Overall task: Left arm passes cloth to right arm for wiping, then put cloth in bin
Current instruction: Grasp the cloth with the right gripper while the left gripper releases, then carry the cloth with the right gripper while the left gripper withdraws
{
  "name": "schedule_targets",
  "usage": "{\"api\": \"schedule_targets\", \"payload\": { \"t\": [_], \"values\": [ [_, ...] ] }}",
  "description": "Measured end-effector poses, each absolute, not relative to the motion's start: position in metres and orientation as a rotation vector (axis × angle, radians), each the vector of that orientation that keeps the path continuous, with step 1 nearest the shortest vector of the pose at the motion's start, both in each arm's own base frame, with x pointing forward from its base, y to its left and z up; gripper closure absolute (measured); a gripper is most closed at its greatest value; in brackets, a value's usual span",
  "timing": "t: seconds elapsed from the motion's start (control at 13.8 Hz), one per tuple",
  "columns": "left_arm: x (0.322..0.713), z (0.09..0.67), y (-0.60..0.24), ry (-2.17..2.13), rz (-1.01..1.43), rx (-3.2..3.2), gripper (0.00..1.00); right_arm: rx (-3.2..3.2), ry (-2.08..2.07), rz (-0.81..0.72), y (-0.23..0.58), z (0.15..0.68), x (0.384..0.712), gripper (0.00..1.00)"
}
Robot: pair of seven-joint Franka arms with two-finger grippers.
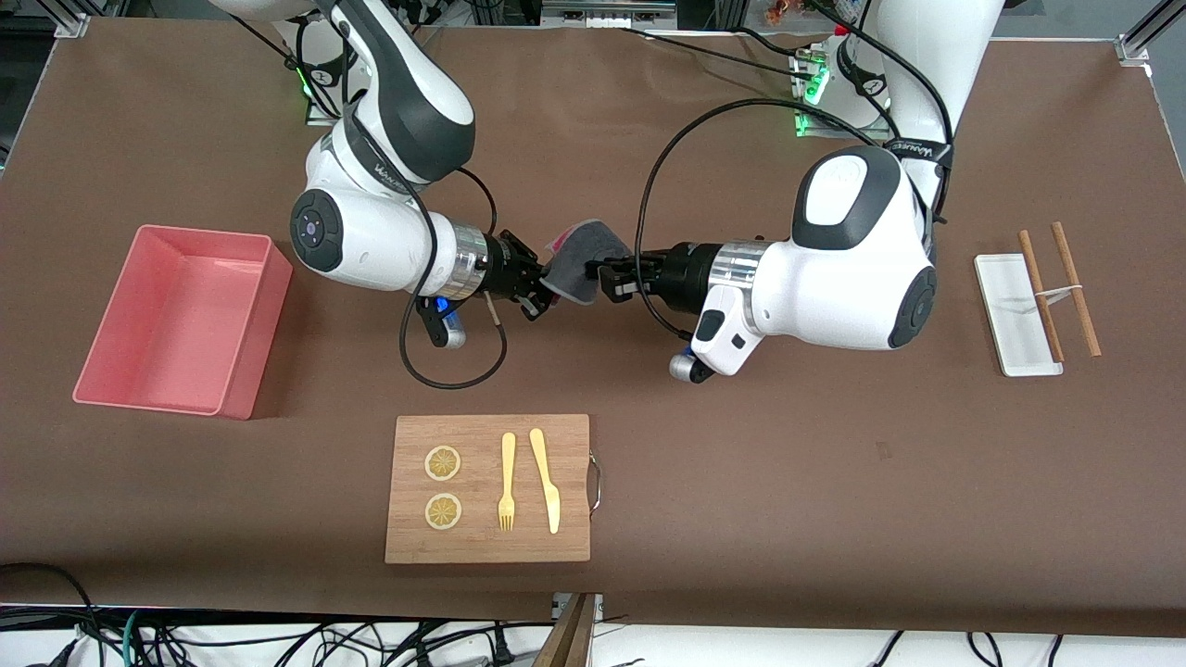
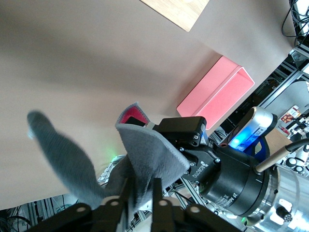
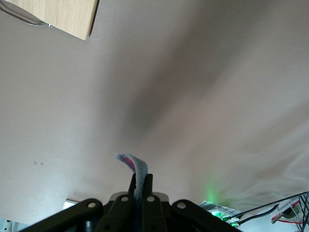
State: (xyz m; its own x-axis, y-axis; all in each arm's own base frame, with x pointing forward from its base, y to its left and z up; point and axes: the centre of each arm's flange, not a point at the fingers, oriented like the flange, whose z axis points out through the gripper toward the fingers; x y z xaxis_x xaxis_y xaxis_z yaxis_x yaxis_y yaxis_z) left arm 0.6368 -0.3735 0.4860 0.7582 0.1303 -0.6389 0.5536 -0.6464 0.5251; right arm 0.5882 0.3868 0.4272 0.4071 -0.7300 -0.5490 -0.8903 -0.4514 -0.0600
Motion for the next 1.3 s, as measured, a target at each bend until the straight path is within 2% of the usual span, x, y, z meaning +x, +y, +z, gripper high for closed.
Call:
{"api": "schedule_targets", "payload": {
  "t": [0.51, 0.58, 1.01, 1.3],
  "values": [
    [0.639, 0.488, -0.358, 0.494, -0.717, 2.256, 0.03, -2.340, 1.393, 0.658, 0.387, 0.418, 0.589, 0.98],
    [0.638, 0.490, -0.355, 0.489, -0.701, 2.293, 0.00, -2.354, 1.387, 0.659, 0.389, 0.412, 0.588, 0.98],
    [0.631, 0.498, -0.331, 0.481, -0.620, 2.512, 0.00, -2.603, 1.257, 0.712, 0.397, 0.362, 0.569, 0.98],
    [0.642, 0.484, -0.271, 0.466, -0.590, 2.549, 0.00, -2.732, 1.154, 0.783, 0.392, 0.319, 0.558, 0.98]
  ]
}}
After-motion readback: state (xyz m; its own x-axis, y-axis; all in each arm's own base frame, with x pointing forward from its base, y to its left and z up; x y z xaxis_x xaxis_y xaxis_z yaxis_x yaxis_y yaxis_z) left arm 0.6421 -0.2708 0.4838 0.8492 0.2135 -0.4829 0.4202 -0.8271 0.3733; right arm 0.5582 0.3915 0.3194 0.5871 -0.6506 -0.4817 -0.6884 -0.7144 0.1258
